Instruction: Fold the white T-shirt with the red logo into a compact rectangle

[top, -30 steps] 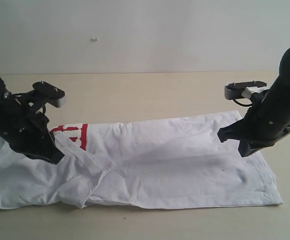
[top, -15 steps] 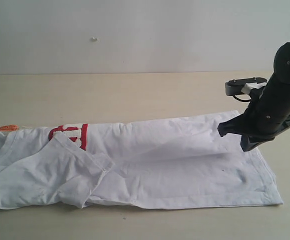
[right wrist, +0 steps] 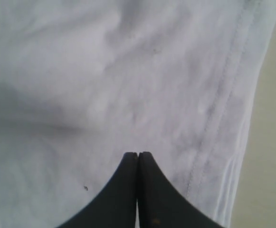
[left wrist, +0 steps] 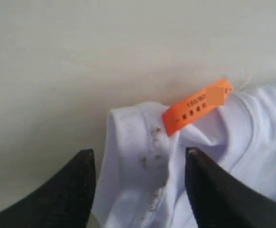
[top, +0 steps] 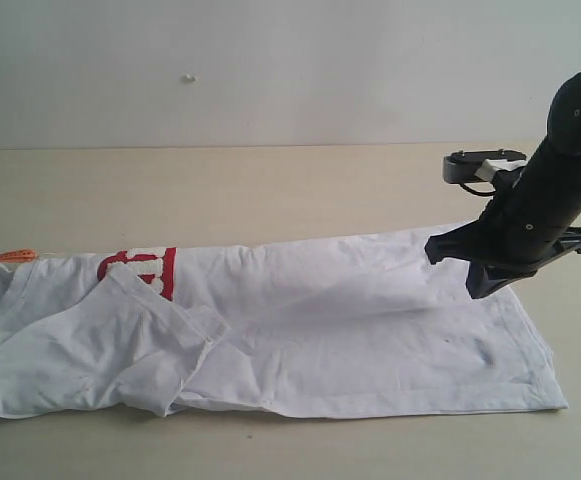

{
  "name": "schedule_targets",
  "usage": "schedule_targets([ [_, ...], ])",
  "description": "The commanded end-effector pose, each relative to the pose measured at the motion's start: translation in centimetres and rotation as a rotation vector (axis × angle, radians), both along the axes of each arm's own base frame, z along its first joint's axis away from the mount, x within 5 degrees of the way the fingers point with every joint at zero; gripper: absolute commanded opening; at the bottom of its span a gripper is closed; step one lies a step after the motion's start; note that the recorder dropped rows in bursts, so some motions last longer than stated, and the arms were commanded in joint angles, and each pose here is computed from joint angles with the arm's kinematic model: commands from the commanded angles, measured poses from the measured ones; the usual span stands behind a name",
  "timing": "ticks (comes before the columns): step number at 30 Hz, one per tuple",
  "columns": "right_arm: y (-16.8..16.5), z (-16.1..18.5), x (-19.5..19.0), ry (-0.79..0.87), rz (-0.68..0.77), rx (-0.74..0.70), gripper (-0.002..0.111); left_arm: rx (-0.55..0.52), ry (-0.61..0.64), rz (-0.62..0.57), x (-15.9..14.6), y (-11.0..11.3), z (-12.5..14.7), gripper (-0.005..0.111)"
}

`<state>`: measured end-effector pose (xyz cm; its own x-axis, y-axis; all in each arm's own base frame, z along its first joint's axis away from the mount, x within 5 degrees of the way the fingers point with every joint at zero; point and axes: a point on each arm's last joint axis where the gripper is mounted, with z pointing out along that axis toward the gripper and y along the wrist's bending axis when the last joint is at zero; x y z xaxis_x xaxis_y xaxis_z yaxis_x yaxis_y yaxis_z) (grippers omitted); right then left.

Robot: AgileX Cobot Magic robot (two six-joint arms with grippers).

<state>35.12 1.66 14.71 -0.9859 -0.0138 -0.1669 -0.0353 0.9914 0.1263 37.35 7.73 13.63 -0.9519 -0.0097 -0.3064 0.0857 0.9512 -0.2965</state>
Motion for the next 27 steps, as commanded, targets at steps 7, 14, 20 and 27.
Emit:
schedule_targets([
  [7, 0.1, 0.3, 0.1, -0.011, 0.006, 0.005, 0.000, -0.132, 0.043, -0.085, 0.1, -1.2, -2.4, 0.056],
  [14, 0.1, 0.3, 0.1, -0.014, 0.013, 0.004, 0.000, -0.103, 0.081, -0.025, 0.1, -0.3, -4.2, 0.056],
  [20, 0.1, 0.5, 0.1, -0.019, 0.012, 0.005, 0.000, -0.131, 0.120, -0.050, -0.1, -1.0, -4.8, 0.037],
  [27, 0.2, 3.7, 0.4, -0.047, 0.031, 0.019, 0.000, -0.137, 0.080, -0.100, -0.3, -1.3, -2.4, 0.000],
])
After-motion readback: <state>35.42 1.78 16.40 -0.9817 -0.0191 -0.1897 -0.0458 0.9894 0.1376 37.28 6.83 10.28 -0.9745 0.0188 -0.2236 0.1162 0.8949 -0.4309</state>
